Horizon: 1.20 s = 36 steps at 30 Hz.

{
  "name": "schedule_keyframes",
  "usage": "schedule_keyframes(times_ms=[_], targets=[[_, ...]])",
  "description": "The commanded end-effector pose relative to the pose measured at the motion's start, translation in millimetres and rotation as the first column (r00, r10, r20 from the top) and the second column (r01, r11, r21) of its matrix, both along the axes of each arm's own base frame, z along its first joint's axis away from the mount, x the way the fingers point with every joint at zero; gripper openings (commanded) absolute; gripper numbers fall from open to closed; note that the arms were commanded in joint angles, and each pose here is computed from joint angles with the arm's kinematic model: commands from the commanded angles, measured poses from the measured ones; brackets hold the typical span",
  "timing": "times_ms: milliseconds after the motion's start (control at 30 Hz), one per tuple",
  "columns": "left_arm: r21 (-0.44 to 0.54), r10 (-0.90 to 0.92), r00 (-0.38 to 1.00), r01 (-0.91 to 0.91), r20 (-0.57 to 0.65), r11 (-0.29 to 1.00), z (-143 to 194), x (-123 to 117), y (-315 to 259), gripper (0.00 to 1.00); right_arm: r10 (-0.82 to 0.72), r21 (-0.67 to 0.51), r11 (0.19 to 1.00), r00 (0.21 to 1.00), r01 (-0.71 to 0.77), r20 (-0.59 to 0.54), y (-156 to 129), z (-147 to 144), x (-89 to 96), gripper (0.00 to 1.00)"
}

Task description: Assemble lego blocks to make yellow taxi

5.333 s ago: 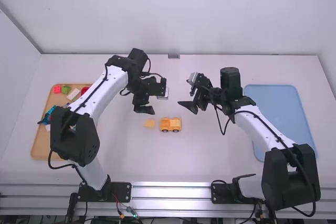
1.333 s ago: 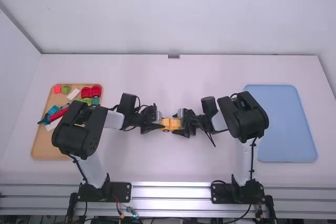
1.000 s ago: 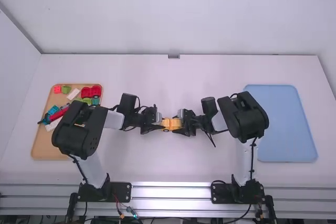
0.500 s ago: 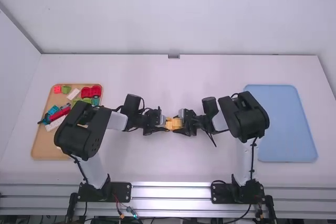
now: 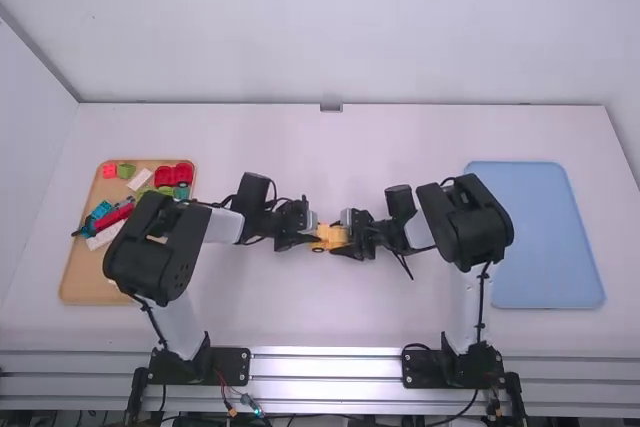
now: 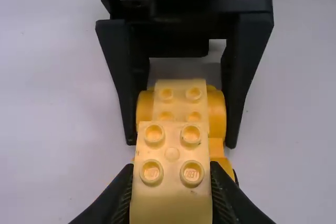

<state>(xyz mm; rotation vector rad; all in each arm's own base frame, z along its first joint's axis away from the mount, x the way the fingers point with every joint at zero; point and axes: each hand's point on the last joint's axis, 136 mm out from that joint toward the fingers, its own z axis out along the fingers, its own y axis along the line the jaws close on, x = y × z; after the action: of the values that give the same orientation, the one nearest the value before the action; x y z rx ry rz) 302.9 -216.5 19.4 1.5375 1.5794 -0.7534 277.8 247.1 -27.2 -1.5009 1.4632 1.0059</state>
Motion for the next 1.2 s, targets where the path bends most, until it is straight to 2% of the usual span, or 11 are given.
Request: schedule_keyframes(times_ms=[0,233,433,833,933,1133,1167], targets=[[-0.053,-0.037,0.999,0.037,-0.007,0.998,12,-2,-6,0.13,-0.004,-0.026,1.0,0.999,0.003,-0.032,0,-10,-6.9,0.48],[-0.025,-0.066,0.997,0.065,-0.031,0.998,5,-13,-7,0.1,-0.009,-0.03,1.0,1.0,0.008,-0.028,0,-11,-5.8,0.48],[0.038,-0.038,0.999,0.039,-0.024,0.999,-6,-10,-1,0.09,-0.007,-0.028,1.0,1.0,0.007,-0.029,0,-10,-5.8,0.48],[0.034,-0.038,0.999,0.038,-0.009,0.999,-7,-8,-2,0.11,-0.008,-0.028,1.0,1.0,0.007,-0.029,0,-10,-5.7,0.48],[0.032,-0.039,0.999,0.039,-0.008,0.999,-7,-9,-2,0.15,-0.007,-0.027,1.0,1.0,0.006,-0.029,0,-10,-6.3,0.48],[0.033,-0.038,0.999,0.038,-0.009,0.999,-7,-9,-1,0.4,-0.008,-0.028,1.0,1.0,0.007,-0.028,0,-10,-6.1,0.48],[0.033,-0.038,0.999,0.038,-0.008,0.999,-7,-9,-2,0.41,-0.007,-0.027,1.0,1.0,0.007,-0.028,0,-10,-6.1,0.49]])
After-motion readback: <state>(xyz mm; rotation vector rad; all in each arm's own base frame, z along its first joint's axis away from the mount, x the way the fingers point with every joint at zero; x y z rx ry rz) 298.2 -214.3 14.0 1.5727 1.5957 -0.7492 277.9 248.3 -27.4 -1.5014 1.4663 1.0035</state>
